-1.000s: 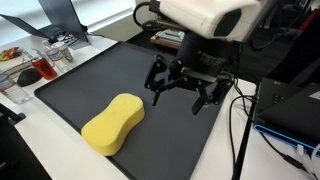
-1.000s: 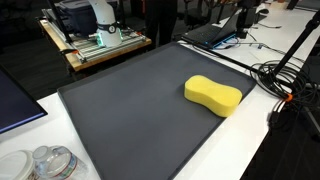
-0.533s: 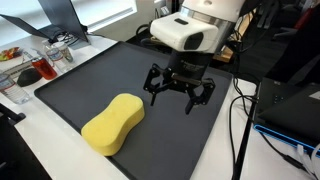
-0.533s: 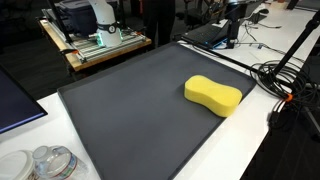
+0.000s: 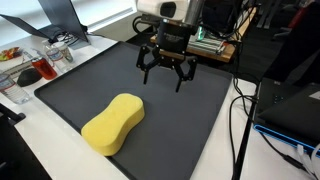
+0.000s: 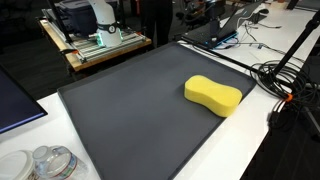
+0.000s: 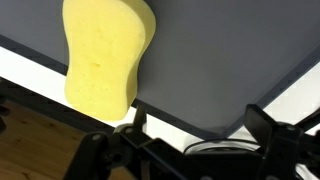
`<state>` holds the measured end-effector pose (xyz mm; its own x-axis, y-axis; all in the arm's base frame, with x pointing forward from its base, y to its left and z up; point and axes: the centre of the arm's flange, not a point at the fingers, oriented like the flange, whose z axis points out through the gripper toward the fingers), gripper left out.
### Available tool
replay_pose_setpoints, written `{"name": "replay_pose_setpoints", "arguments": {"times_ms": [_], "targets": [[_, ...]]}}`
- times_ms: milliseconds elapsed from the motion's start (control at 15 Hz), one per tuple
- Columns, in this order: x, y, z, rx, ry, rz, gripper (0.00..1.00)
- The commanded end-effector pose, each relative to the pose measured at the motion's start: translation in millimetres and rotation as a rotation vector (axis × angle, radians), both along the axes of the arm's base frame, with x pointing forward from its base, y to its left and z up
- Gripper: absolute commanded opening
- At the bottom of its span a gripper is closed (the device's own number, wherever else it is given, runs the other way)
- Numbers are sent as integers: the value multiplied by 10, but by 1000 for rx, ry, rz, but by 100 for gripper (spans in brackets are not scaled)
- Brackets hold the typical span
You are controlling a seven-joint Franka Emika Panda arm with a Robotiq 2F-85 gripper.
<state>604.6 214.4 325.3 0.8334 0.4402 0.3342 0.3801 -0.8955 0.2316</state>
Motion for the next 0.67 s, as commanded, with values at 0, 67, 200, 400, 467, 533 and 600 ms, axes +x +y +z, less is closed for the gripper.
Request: {"name": "replay_pose_setpoints", "arguments": {"times_ms": [0, 67, 200, 400, 467, 533, 600], "targets": [[-607, -404, 52, 76, -19, 10, 100], [-689, -501, 41, 93, -22, 11, 100], [-852, -720, 26, 123, -26, 10, 100], [-1041, -1118, 78, 154, -31, -5, 100], [-1072, -1253, 120, 155, -27, -10, 100], [-1089, -1366, 162, 144, -17, -16, 100], [-1084, -1465, 207, 148, -9, -20, 100]]}}
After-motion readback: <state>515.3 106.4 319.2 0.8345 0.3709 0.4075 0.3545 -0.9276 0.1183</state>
